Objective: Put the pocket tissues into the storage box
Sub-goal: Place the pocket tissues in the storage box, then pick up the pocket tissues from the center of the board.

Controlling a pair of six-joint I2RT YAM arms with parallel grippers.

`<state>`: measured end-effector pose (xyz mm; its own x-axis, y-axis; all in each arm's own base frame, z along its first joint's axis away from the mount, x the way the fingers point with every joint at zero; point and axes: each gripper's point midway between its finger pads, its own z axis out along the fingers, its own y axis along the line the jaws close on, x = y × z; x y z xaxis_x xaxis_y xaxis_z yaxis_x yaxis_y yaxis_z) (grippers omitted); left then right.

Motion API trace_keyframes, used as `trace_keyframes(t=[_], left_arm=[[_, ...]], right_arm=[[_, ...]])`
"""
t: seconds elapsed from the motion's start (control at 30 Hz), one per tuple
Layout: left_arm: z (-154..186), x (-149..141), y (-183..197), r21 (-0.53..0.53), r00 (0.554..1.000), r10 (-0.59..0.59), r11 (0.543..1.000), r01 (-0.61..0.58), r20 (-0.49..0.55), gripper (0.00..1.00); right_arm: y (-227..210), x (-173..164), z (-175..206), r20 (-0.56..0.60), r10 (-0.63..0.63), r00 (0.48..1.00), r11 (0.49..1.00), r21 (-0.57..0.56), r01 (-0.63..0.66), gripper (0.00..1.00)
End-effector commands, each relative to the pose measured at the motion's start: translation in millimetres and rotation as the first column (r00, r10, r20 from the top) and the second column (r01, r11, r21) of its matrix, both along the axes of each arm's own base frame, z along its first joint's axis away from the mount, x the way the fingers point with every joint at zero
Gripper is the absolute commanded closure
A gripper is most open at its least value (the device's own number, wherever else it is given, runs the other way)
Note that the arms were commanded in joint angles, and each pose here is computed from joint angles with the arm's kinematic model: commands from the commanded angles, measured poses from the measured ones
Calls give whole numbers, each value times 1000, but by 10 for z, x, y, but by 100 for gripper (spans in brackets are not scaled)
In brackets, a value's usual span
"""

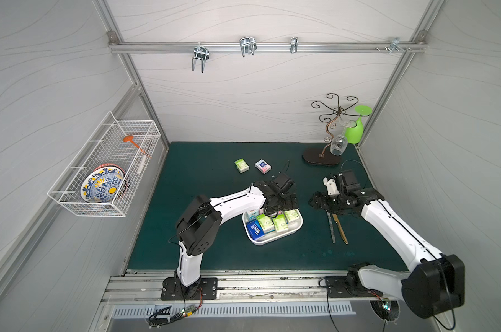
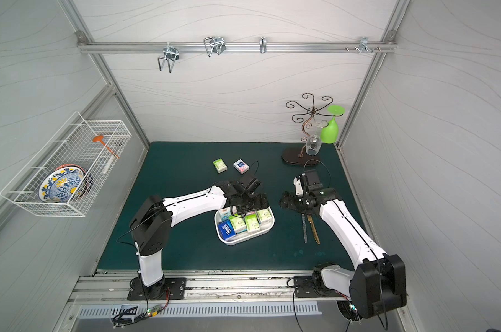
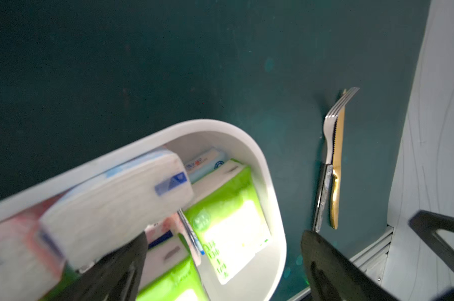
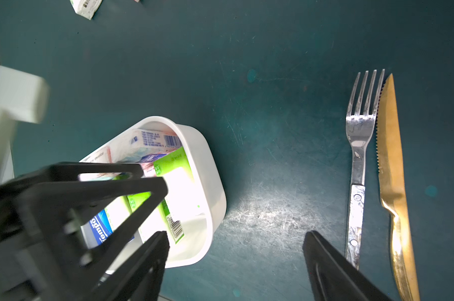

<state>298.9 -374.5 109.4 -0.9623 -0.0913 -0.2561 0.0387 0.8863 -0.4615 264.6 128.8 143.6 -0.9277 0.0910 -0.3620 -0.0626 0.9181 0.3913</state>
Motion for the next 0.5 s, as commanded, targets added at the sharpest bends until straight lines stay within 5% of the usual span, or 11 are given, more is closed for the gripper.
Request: trace_keyframes(t=[0.0, 0.2, 0.47], left_arm=[[627, 139, -75, -46, 988, -40, 998, 48, 152, 1], [956, 306, -1, 24, 958, -104, 995, 101, 266, 0], [869, 911, 691, 87, 971, 6, 996, -28, 240, 0]], right_arm=[[24, 20, 2, -2, 13, 1000, 1000, 12, -13, 13], [58, 71, 36, 0, 15, 1000, 1000, 26, -15, 13], [93, 90, 33, 1, 22, 1000, 999, 42, -22, 13]])
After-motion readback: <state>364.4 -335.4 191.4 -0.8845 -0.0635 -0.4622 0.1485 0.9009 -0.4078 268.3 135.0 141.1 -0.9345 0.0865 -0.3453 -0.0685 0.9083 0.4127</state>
